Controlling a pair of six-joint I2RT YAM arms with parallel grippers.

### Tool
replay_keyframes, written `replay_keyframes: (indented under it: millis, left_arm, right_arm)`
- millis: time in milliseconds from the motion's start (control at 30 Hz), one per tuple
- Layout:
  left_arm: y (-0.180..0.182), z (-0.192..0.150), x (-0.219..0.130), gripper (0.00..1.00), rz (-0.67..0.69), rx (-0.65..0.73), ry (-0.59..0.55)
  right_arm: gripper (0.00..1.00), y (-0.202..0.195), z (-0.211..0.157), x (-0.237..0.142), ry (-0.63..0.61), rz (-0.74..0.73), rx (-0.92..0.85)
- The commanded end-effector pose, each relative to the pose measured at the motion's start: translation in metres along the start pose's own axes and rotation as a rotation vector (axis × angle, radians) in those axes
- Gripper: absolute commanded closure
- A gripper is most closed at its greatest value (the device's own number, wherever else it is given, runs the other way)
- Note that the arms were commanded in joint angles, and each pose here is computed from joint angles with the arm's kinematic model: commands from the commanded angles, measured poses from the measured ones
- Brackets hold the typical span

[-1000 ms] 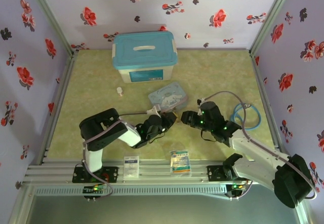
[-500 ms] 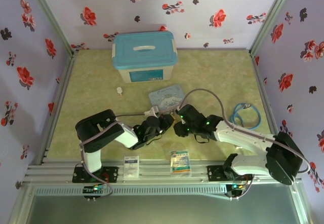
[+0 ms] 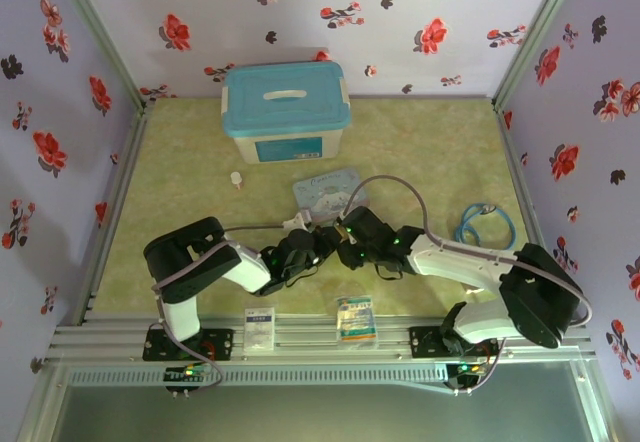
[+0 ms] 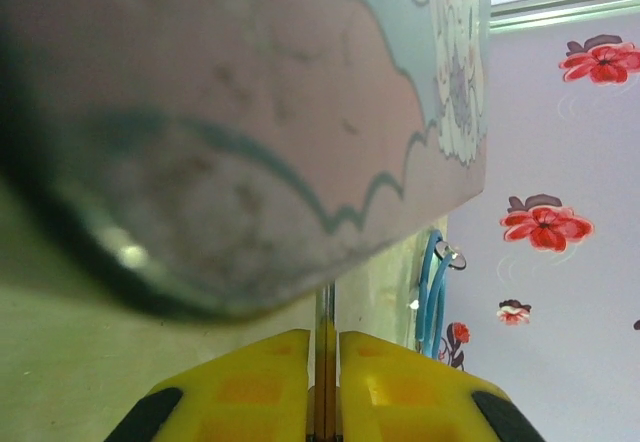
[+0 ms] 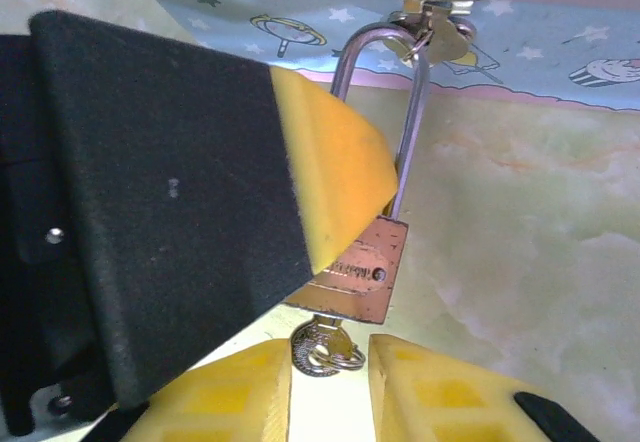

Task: Unlock the padlock with the key

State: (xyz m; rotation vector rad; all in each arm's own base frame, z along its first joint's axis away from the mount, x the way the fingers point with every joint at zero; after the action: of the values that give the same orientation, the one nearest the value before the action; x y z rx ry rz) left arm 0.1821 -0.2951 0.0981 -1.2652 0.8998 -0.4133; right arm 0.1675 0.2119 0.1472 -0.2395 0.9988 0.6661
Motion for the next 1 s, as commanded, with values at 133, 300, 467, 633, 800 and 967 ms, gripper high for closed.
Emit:
replay_keyframes:
  millis: [133, 300, 467, 633, 800, 967]
  left_arm:
    - [-0.019, -0.002, -0.001, 1.0, -0.102, -0.033, 0.01]
    - [-0.021, -0.002, -0.001, 1.0, -0.107, -0.038, 0.011]
    - [-0.022, -0.003, 0.001, 1.0, -0.104, -0.044, 0.012]
    - [-0.023, -0.003, 0.001, 1.0, -0.107, -0.044, 0.016]
    - [-0.023, -0.004, 0.0, 1.0, -0.11, -0.049, 0.021]
    - [-0.018, -0.004, -0.001, 1.0, -0.108, -0.058, 0.031]
  right_arm:
    - [0.81, 0.0, -0.005, 0.006, -0.04, -0.038, -0.002]
    - [0.84, 0.012, -0.001, 0.011, -0.085, -0.034, -0.001]
    - [0.84, 0.018, -0.002, 0.017, -0.101, -0.123, -0.02]
    - [0.89, 0.02, 0.0, 0.016, -0.139, -0.147, -0.014]
    - [0.94, 0.02, 0.006, 0.015, -0.157, -0.174, -0.033]
    - [0.96, 0.021, 0.006, 0.015, -0.17, -0.087, 0.002]
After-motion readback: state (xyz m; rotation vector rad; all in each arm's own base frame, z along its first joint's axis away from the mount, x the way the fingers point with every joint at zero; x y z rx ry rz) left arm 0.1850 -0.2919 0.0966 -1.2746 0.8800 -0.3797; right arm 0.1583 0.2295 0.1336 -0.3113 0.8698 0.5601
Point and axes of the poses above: each hand's point on the last joint's axis, 136 mm out from that joint toward the fingers, its own x axis out along the fingers, its own y axis along the line the jaws close on, z = x × y, the point moved 10 cm from there along -x, back along the fingers, and after that the axes turned 8 degrees about -x, right-handed, at the moved point
